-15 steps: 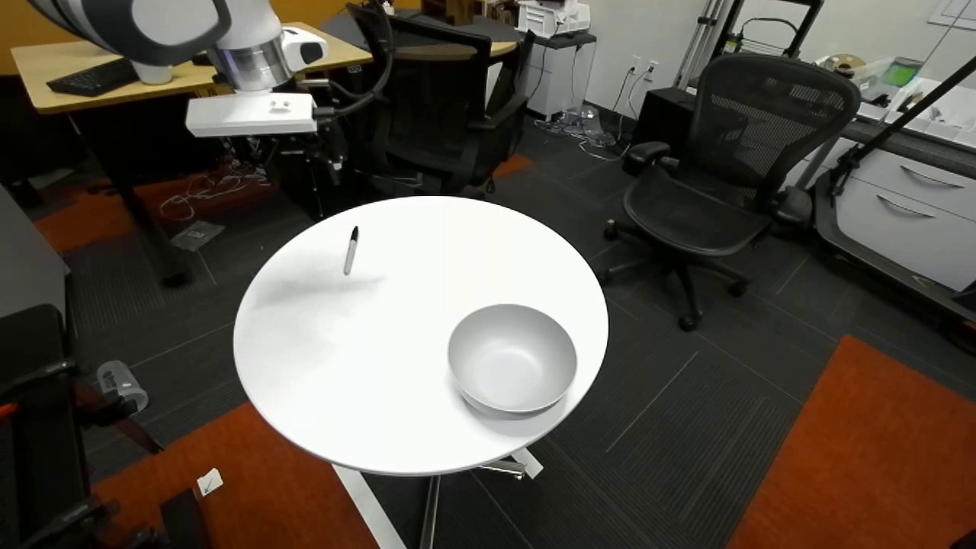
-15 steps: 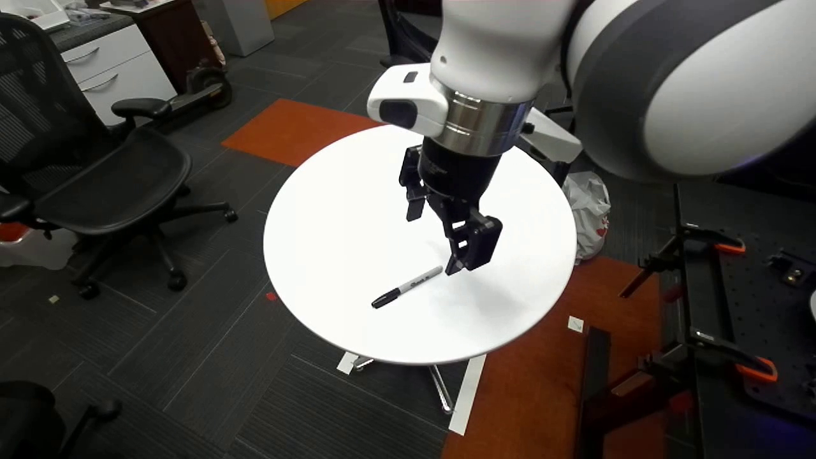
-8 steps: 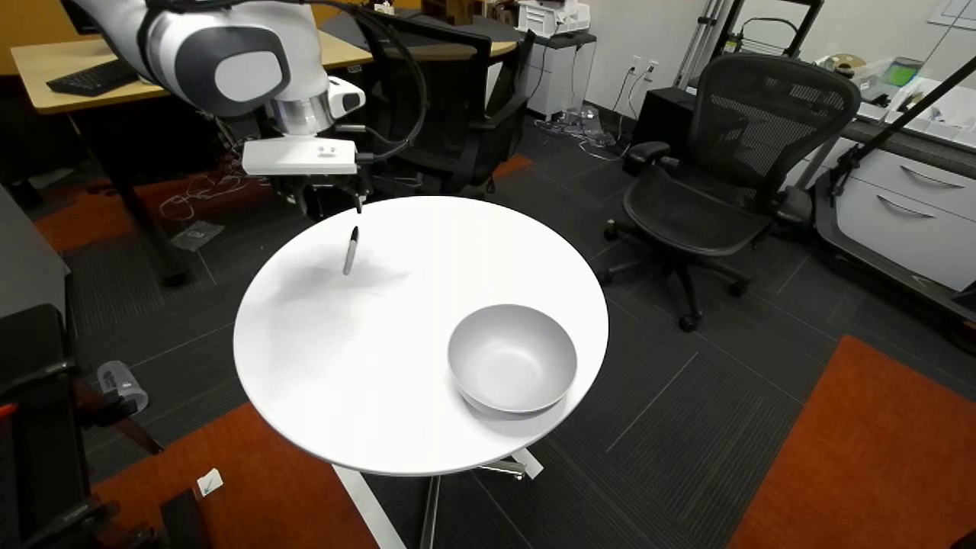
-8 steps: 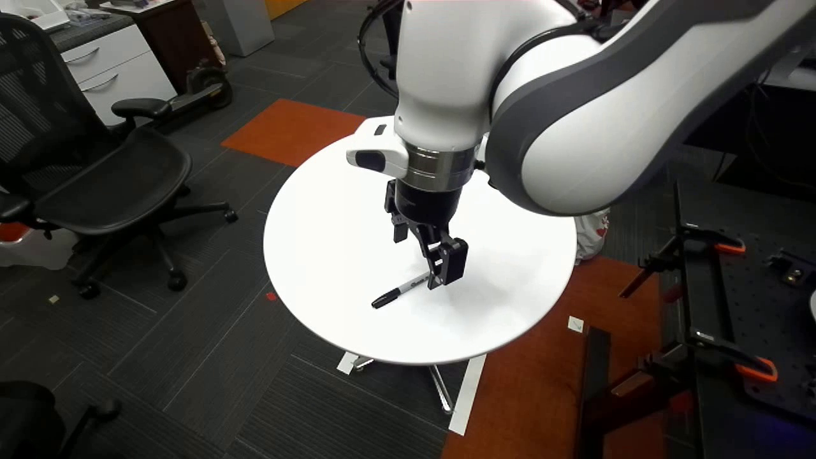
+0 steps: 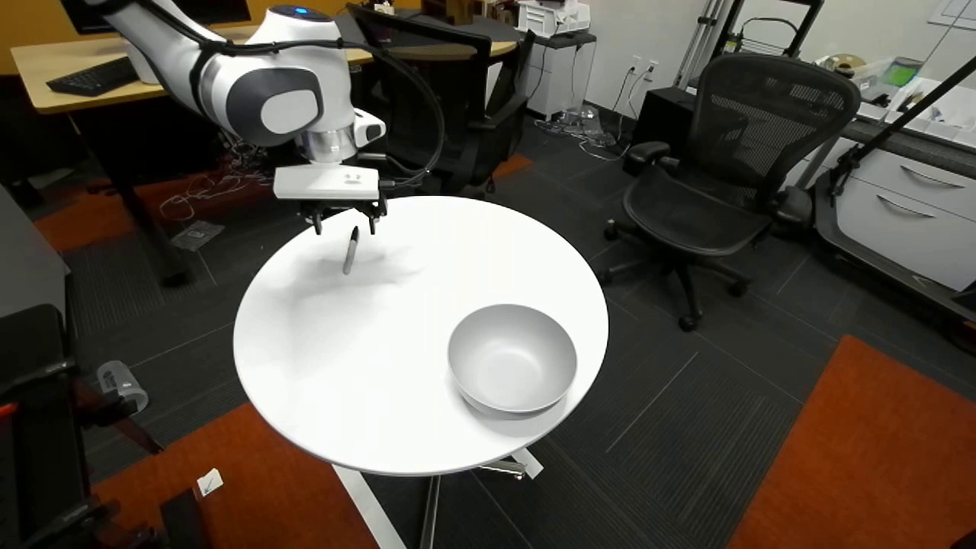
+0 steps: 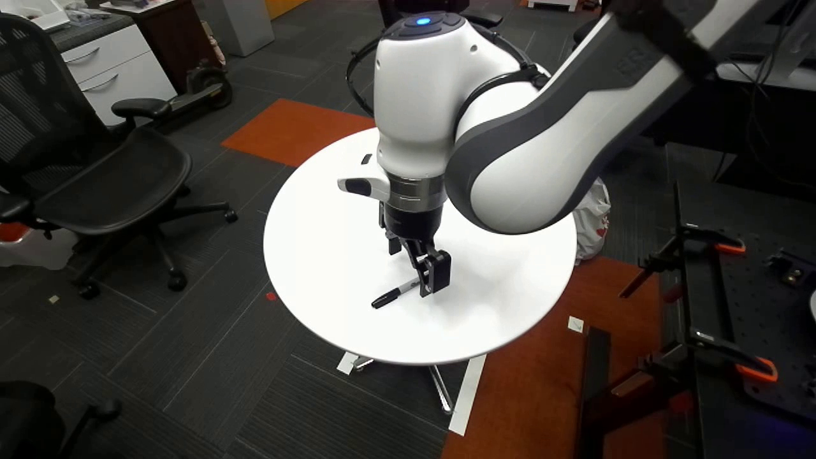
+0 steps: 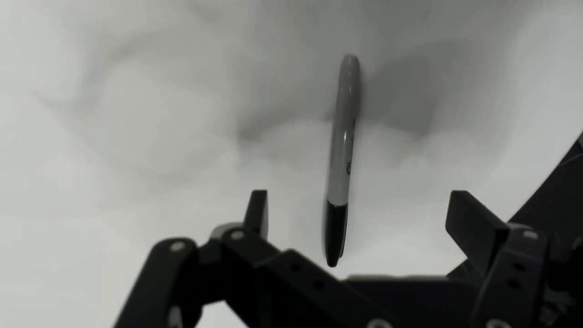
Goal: Place the black pen inside the grey bowl
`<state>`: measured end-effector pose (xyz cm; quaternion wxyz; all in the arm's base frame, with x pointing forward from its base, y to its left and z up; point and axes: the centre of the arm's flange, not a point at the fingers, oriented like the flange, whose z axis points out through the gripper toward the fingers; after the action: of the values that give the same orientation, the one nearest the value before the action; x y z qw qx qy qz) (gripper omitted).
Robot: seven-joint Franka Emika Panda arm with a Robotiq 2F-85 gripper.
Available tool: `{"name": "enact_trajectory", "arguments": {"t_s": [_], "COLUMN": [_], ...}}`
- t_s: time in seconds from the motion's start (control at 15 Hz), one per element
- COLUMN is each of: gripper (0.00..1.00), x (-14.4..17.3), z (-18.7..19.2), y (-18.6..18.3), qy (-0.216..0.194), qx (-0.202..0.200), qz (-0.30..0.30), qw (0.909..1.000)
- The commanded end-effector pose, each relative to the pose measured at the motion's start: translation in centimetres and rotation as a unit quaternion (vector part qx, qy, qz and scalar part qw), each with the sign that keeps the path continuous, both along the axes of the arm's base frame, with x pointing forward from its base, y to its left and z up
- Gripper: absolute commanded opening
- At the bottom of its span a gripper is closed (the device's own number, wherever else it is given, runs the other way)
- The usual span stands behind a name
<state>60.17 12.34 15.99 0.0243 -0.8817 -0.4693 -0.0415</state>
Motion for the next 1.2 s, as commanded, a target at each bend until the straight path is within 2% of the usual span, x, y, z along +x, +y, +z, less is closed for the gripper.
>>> {"name": "enact_trajectory", "arguments": {"t_s": [0.0,0.4,0.47,0.53,0.67,0.73,1.13], "gripper": [1.00,1.00,0.96,0.72,0.69,0.63,0.16], "x": [1.6,2.2,2.2,2.3,2.4,2.5,2.7], "z": [-1.1,-2.6,-2.8,-2.9,-3.0,-3.1,-3.1], "y": [0.1,0.3,0.3,0.3,0.3,0.3,0.4], "qy": [0.021,0.046,0.049,0.051,0.052,0.053,0.052], "qx": [-0.001,-0.004,-0.004,-0.005,-0.005,-0.005,-0.004], "qz": [0.007,0.007,0.008,0.008,0.007,0.007,0.004], "qw": [0.9997,0.9989,0.9988,0.9987,0.9986,0.9986,0.9986]}}
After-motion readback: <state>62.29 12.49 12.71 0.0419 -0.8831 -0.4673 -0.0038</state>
